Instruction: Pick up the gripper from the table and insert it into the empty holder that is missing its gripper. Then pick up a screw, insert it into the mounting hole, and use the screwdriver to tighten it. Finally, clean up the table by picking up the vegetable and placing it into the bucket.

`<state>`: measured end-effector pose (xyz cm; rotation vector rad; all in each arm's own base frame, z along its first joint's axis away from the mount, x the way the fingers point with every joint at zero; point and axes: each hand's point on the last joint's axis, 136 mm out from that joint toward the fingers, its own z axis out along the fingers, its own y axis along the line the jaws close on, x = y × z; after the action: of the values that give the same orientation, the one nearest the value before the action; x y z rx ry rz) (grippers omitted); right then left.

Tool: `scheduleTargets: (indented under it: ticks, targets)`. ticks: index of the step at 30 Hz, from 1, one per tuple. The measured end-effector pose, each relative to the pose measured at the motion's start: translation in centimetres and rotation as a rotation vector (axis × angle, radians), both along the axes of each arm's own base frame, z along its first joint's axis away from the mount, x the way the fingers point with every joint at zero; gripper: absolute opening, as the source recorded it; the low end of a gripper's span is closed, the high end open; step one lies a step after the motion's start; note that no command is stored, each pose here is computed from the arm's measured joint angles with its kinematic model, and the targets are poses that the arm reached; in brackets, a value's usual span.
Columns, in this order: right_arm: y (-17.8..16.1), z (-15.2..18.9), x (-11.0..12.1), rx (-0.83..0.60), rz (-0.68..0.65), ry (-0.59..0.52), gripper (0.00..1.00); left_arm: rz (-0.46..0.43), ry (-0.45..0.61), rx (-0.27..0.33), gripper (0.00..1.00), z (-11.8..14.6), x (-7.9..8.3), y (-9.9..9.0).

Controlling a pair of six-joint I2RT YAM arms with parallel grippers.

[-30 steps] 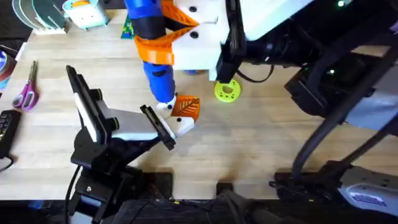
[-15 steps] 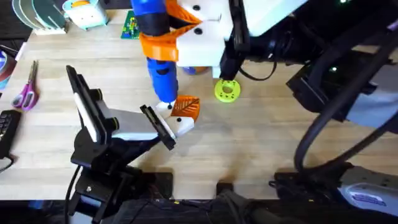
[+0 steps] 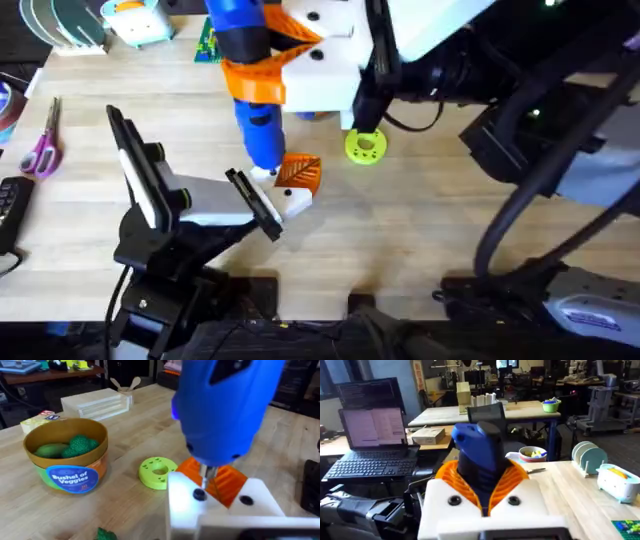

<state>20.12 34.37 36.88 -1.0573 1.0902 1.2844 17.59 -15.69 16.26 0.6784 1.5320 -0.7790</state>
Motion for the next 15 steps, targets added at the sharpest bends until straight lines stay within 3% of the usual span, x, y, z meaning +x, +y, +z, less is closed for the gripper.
scheduleTargets:
  ticks: [15]
  targets:
    - [0.45, -0.87, 0.47, -0.016, 0.001, 0.018, 0.024, 0.000, 0.000, 0.000, 0.017, 0.00, 0.00, 0.00]
